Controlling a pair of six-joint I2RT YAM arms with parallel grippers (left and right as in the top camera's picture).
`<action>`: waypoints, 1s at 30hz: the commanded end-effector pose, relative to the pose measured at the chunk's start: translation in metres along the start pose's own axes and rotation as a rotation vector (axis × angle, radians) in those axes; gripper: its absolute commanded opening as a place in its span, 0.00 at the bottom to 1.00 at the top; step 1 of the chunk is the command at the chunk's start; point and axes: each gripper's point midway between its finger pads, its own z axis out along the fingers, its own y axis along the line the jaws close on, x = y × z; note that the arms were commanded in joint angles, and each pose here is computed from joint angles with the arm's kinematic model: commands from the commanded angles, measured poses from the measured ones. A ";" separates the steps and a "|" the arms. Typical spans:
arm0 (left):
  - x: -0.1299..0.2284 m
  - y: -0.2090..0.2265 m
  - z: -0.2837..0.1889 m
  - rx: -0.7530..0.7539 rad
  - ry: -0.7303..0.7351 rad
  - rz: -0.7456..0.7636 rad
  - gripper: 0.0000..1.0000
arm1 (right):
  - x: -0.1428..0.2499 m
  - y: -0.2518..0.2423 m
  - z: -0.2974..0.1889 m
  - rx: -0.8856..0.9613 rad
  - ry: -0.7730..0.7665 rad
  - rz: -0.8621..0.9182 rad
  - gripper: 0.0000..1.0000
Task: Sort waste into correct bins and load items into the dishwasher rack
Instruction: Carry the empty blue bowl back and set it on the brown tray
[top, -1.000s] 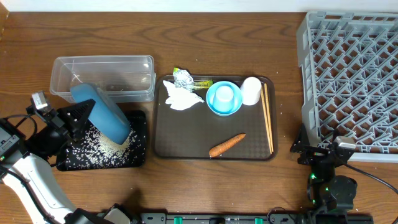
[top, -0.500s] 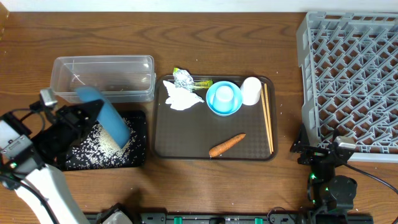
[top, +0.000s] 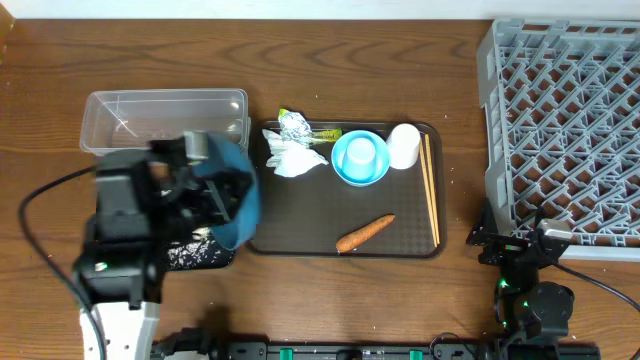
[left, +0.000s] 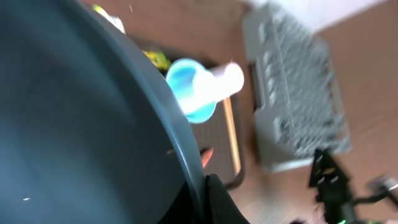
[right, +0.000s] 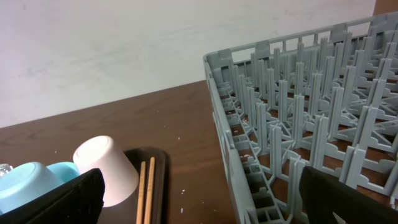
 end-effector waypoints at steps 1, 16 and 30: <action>0.000 0.002 0.011 -0.138 -0.013 0.103 0.06 | 0.002 0.003 0.000 -0.012 0.004 -0.014 0.99; 0.074 -0.004 0.087 -0.264 0.296 0.457 0.06 | 0.002 0.003 0.000 -0.012 0.004 -0.014 0.99; 0.109 0.008 0.139 -0.287 0.447 0.488 0.06 | 0.002 0.003 0.000 -0.012 0.004 -0.014 0.99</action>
